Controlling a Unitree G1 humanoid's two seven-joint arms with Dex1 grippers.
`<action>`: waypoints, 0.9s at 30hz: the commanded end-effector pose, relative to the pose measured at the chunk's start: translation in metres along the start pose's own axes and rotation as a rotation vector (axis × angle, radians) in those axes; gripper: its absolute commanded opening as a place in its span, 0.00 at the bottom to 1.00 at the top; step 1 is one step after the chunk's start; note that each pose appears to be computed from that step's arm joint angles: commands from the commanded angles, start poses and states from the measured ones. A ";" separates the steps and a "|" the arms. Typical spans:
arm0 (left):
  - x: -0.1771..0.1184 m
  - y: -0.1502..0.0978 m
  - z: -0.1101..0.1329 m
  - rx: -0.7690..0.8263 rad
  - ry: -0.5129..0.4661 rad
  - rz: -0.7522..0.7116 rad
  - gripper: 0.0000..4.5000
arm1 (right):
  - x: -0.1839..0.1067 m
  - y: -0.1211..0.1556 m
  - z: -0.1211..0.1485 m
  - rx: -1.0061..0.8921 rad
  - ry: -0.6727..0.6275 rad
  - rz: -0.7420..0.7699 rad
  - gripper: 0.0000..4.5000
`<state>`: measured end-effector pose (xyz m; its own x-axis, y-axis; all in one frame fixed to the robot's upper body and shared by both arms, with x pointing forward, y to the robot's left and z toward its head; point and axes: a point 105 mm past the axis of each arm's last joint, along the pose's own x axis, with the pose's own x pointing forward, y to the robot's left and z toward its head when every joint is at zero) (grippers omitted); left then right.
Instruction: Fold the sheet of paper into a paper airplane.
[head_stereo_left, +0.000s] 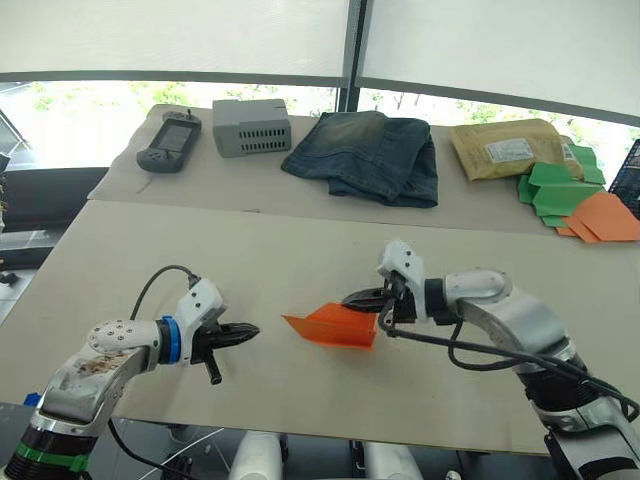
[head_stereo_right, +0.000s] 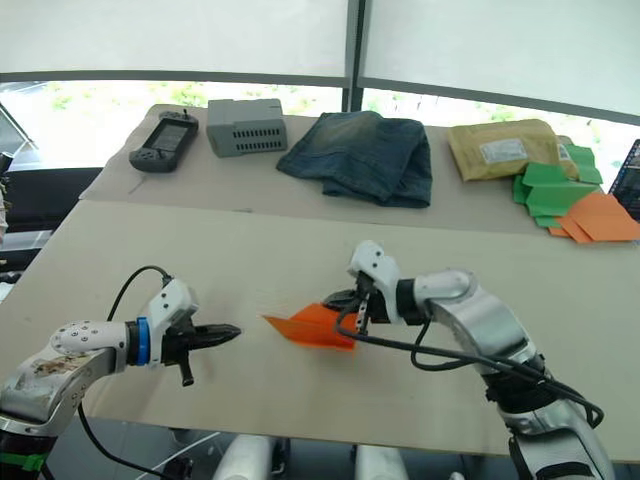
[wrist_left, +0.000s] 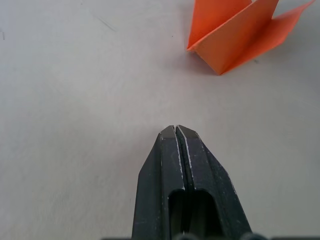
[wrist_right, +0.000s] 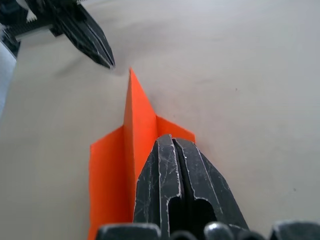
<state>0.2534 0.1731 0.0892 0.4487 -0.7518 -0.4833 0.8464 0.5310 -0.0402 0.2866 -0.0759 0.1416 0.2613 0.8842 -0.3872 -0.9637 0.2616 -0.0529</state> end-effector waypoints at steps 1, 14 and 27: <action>0.002 0.000 0.006 0.028 -0.021 -0.003 0.00 | -0.010 0.009 0.020 -0.018 -0.027 0.054 0.29; 0.007 0.004 0.015 0.081 -0.035 0.001 0.00 | 0.022 0.013 -0.012 -0.059 0.200 0.013 0.57; 0.002 -0.009 0.049 0.090 -0.204 -0.079 0.00 | 0.019 0.011 -0.013 -0.054 0.214 -0.020 0.00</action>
<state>0.2619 0.1528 0.1139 0.4284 -0.8314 -0.3540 0.8850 0.4651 -0.0214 0.2796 -0.0594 0.1083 0.2515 0.7593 -0.6001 -0.9640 0.2518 -0.0853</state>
